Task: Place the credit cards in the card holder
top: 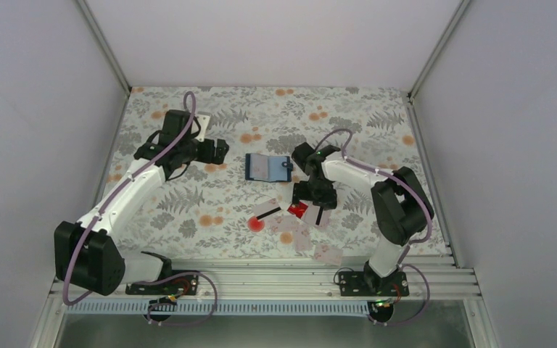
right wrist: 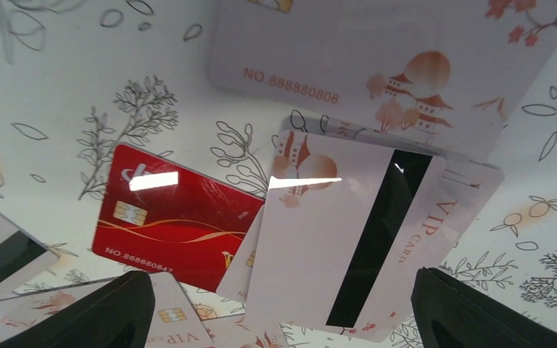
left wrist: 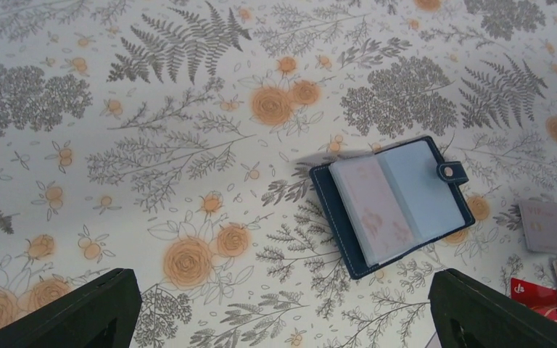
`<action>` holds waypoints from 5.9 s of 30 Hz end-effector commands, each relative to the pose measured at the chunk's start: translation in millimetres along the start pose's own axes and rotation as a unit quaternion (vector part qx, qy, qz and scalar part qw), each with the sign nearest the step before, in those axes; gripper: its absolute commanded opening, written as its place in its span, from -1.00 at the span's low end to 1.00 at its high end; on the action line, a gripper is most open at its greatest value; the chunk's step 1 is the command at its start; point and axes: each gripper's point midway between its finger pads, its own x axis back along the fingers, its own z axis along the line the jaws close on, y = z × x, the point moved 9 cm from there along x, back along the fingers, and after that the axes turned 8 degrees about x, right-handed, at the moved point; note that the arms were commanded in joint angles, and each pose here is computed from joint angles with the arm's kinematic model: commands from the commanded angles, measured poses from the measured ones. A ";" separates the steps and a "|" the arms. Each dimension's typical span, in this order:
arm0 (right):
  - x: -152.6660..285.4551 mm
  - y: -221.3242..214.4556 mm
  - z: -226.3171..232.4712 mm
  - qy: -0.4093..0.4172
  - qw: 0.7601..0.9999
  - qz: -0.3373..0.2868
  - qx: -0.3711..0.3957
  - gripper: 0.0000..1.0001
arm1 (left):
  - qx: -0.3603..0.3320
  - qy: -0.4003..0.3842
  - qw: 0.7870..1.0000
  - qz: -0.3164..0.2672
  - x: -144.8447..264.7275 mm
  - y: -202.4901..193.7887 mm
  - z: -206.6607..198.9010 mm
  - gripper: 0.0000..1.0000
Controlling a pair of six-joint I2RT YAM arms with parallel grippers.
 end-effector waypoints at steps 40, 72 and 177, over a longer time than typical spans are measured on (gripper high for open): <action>-60.4 -8.8 -17.2 -0.050 0.998 0.048 0.005 0.10 | 0.005 -0.006 1.000 -0.004 -4.1 -4.9 2.3 0.99; -11.5 3.8 -4.2 -0.020 1.000 0.002 0.022 0.65 | 0.003 -0.067 0.998 0.004 -7.1 -9.8 -6.5 0.97; -29.1 -79.2 8.1 -0.034 0.992 0.068 0.105 0.11 | 0.003 -0.097 0.995 0.019 -16.5 -10.1 -10.6 0.93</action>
